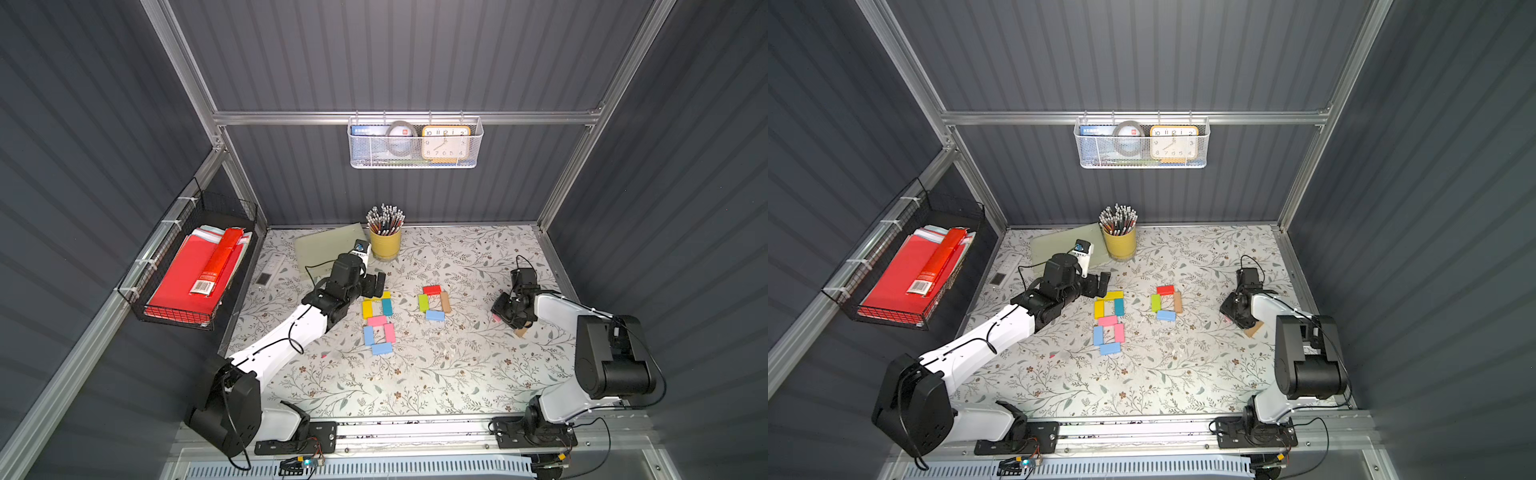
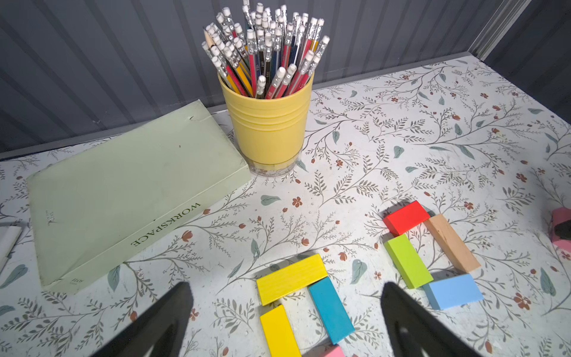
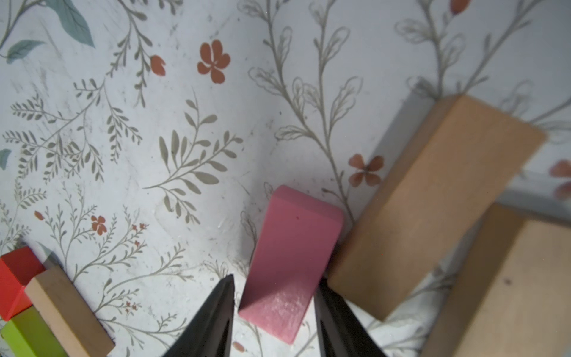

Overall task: Assemble the number 8 with building blocks
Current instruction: Pick up the building block from the center of the board, then assemble the building block at the center of the board.

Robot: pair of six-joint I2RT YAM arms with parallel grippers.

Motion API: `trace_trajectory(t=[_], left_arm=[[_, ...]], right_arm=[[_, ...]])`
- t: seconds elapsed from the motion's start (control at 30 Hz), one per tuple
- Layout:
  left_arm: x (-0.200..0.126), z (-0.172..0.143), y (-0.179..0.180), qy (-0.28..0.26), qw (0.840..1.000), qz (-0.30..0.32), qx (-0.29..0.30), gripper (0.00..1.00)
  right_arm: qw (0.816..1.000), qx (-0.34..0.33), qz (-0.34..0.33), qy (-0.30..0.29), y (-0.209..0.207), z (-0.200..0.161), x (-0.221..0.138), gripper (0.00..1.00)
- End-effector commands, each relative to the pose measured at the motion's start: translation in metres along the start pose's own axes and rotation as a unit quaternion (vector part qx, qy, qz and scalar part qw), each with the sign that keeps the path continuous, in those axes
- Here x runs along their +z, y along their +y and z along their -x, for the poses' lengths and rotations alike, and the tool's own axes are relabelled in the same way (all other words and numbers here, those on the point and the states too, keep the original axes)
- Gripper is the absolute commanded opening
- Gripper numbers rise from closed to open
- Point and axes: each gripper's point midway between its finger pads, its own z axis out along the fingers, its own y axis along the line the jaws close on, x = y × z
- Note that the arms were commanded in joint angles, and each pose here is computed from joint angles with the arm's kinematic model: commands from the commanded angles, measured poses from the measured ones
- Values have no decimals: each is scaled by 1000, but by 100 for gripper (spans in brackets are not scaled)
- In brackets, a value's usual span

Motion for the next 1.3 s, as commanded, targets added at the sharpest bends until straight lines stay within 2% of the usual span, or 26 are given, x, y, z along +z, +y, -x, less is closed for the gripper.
trace_trajectory(t=[0.0,0.27,0.37,0.7,0.97,1.27], left_arm=[[0,0,0,0,1000,-3,-5,99],[0,0,1,0,1000,-1,-4,99],[0,0,1,-1,1000,0,-4,99],[1,0,1,0,1000,0,-4,99],[1,-1,2,1,1000,2,-4,99],[-2,2,3,-5,1000,4,-8,99]], right_arm=[[1000,-12,-20,17,-6,-6,7,40],[998,-39,-10,38,-3,-12,12,15],[998,-53,0,44,1,-15,10,9],[991,-129,17,32,22,-25,-13,0],[983,-179,50,-11,62,-38,-45,0],[961,-253,114,1,133,-103,-72,0]])
